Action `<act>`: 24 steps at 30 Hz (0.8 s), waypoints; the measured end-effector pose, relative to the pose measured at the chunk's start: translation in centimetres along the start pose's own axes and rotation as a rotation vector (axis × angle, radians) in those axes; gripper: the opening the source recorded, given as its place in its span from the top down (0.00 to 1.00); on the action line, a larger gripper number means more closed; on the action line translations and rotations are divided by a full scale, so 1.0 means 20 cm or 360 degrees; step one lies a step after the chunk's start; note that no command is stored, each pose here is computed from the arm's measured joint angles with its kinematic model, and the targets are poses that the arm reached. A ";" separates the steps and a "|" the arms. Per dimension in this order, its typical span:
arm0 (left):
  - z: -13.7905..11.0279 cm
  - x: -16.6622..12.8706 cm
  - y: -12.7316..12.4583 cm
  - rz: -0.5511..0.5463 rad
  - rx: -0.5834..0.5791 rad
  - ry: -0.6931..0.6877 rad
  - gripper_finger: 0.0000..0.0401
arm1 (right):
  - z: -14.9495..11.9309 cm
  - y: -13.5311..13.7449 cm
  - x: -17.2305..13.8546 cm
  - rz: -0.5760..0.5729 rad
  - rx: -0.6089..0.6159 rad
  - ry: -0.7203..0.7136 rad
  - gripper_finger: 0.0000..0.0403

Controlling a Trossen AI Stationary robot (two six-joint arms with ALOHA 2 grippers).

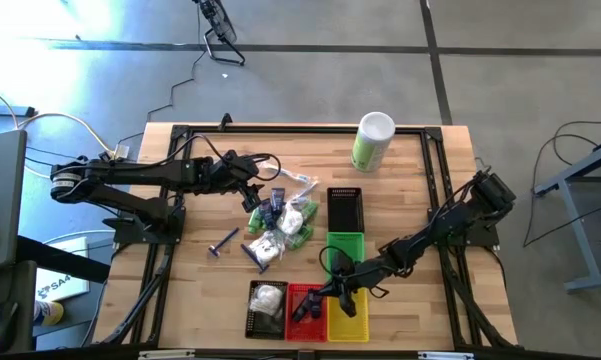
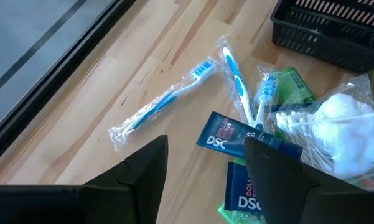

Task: Pick & Place Travel size toiletries
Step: Put the blue shave cream into the red bin, then put the blue razor into the top black bin

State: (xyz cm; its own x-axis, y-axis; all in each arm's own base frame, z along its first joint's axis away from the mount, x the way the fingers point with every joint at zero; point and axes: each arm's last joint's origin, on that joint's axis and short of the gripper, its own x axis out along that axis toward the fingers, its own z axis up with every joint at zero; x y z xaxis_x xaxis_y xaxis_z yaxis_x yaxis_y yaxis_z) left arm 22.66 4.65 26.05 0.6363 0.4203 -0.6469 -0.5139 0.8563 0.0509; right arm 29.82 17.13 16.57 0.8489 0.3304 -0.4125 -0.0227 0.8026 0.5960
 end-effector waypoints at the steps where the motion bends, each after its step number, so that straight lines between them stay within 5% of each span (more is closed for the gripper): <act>1: 0.00 0.00 0.00 0.0000 0.0000 0.0000 0.49 | 0.00 0.00 0.00 0.0007 -0.0001 0.0008 0.97; 13: 0.00 0.00 0.00 0.0004 0.0000 0.0000 0.49 | -0.01 0.01 0.00 0.0099 -0.0034 0.0083 0.66; 24: 0.00 0.00 0.00 0.0004 0.0000 0.0000 0.49 | 0.07 0.08 -0.01 0.0404 -0.0341 -0.0148 0.69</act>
State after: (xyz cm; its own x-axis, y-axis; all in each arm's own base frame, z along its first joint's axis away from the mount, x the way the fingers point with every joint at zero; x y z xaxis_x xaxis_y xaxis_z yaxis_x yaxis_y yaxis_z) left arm 22.66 4.66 26.05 0.6351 0.4227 -0.6466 -0.5155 0.8552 0.0528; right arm 30.31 17.69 18.68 0.8462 0.4943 -0.1990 -0.3415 0.7898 0.5095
